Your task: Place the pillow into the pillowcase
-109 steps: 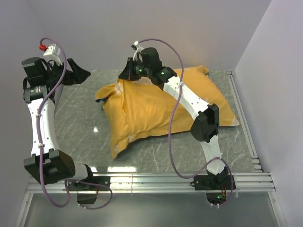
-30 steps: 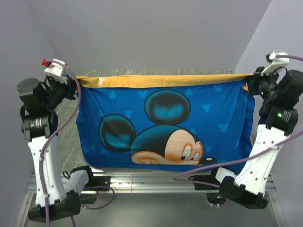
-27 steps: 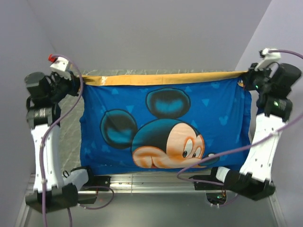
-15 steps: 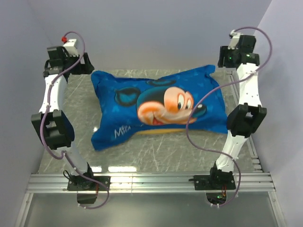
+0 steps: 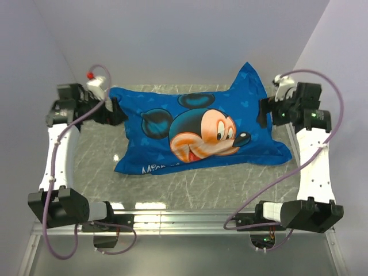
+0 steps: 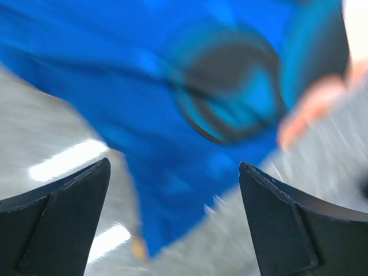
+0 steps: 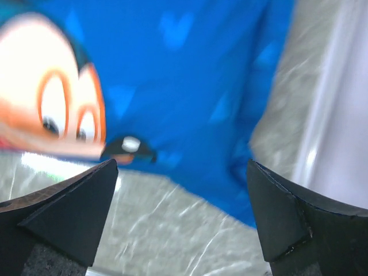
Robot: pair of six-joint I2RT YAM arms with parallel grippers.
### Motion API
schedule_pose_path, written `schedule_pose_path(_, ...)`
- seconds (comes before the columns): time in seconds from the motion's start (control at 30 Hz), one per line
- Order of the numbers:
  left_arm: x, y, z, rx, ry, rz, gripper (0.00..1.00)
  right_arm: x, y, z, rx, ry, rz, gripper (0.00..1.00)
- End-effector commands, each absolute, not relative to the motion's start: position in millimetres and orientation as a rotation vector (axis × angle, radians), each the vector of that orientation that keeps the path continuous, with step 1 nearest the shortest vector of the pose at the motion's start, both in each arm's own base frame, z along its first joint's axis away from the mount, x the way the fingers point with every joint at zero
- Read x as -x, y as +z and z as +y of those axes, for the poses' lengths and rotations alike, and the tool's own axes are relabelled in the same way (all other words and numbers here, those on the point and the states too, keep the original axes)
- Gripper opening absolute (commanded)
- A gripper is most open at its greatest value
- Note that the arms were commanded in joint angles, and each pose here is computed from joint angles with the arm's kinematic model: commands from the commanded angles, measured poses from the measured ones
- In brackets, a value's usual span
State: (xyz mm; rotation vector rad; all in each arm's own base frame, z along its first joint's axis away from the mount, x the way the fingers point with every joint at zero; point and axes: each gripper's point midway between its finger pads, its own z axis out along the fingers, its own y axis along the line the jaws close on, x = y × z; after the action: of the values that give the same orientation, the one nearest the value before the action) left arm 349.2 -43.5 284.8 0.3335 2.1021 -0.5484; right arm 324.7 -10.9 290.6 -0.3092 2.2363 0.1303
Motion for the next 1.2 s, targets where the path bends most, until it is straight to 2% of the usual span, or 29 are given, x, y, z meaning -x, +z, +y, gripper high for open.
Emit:
schedule_pose_path(0.0,-303.2,236.8,-100.2,-0.473,-0.787,2.234,0.99,-325.8,237.5,-6.6,0.347,0.174,2.339,0.99)
schedule_pose_path(0.07,-287.4,214.1,-124.9,-0.48,-0.838,2.274,0.99,-334.4,222.3,-2.6,0.338,0.189,2.359,0.99)
schedule_pose_path(0.17,-297.4,186.3,-139.6,-0.407,-0.844,2.302,0.99,-349.2,187.6,1.0,0.302,0.239,2.43,0.98)
schedule_pose_path(0.3,-341.6,143.8,-117.1,-0.273,-0.688,2.411,0.99,-368.3,141.7,-5.8,0.225,0.246,2.546,0.97)
schedule_pose_path(0.33,-365.6,139.3,-101.4,-0.22,-0.613,2.423,0.99,-369.1,137.6,-4.8,0.213,0.26,2.561,0.96)
schedule_pose_path(0.47,-433.8,167.2,-52.0,-0.067,-0.509,2.329,0.99,-372.4,149.9,10.9,0.211,0.327,2.516,0.96)
schedule_pose_path(0.5,-451.3,193.4,-44.8,-0.066,-0.506,2.268,0.99,-374.2,156.8,12.5,0.198,0.328,2.499,0.96)
schedule_pose_path(0.6,-465.3,221.6,-26.8,-0.058,-0.478,2.229,0.99,-389.2,194.1,2.2,0.176,0.242,2.406,0.98)
schedule_pose_path(0.7,-456.8,256.1,-19.5,-0.095,-0.429,2.161,0.99,-397.5,243.1,-10.9,0.151,0.19,2.299,0.99)
schedule_pose_path(0.87,-424.5,301.1,-11.0,-0.059,-0.344,2.101,0.99,-367.8,312.3,-0.4,0.187,0.237,2.186,1.0)
schedule_pose_path(1.03,-375.7,299.7,-20.2,-0.172,-0.324,2.068,0.99,-321.5,310.0,17.4,0.219,0.308,2.177,1.0)
schedule_pose_path(1.17,-348.8,281.9,-23.4,-0.193,-0.309,2.052,0.99,-283.5,263.6,31.6,0.195,0.392,2.229,1.0)
